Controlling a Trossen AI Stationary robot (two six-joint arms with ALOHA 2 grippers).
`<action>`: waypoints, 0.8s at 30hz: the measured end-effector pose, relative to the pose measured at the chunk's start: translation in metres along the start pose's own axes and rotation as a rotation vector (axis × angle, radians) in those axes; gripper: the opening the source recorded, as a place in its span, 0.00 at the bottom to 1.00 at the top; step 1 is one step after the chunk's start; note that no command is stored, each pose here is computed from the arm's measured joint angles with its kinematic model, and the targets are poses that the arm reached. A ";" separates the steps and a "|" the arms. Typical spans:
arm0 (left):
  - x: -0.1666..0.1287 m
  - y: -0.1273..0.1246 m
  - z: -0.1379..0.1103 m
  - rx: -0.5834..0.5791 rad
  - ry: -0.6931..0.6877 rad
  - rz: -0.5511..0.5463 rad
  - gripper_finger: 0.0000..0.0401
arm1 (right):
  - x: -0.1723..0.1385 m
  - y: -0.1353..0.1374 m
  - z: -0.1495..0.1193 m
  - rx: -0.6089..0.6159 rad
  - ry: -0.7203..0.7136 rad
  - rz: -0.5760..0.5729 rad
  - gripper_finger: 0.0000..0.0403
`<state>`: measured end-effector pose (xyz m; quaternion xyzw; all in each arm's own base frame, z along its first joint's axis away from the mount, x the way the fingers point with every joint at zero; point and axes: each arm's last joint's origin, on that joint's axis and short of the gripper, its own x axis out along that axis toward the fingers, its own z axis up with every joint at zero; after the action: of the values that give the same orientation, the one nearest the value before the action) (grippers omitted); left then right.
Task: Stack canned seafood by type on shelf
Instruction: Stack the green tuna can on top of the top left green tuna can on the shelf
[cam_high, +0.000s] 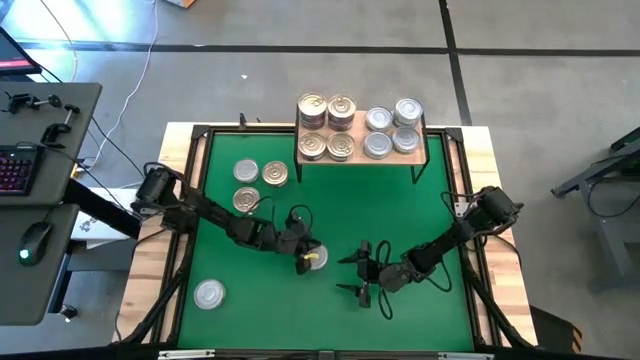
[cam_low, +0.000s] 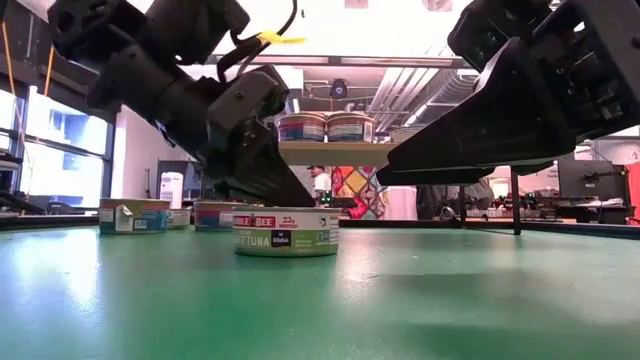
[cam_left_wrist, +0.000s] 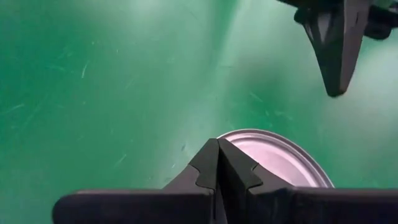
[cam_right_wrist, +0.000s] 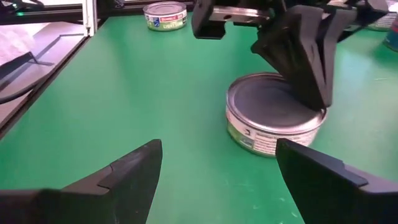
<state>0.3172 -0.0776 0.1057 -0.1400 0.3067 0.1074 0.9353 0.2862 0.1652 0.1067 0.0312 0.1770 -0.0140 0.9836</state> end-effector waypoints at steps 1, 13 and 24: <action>0.002 0.000 -0.001 -0.009 0.002 -0.002 0.00 | 0.000 0.000 0.000 0.000 0.000 0.002 0.77; 0.015 0.002 -0.011 -0.079 0.039 -0.074 0.00 | 0.009 0.021 0.018 -0.319 0.042 0.082 0.77; 0.018 0.003 -0.010 -0.050 0.026 -0.099 0.00 | 0.022 0.036 0.056 -0.490 0.271 -0.119 0.77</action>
<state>0.3248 -0.0759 0.0869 -0.1795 0.3087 0.0666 0.9317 0.3276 0.1973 0.1535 -0.2164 0.3064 -0.0241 0.9267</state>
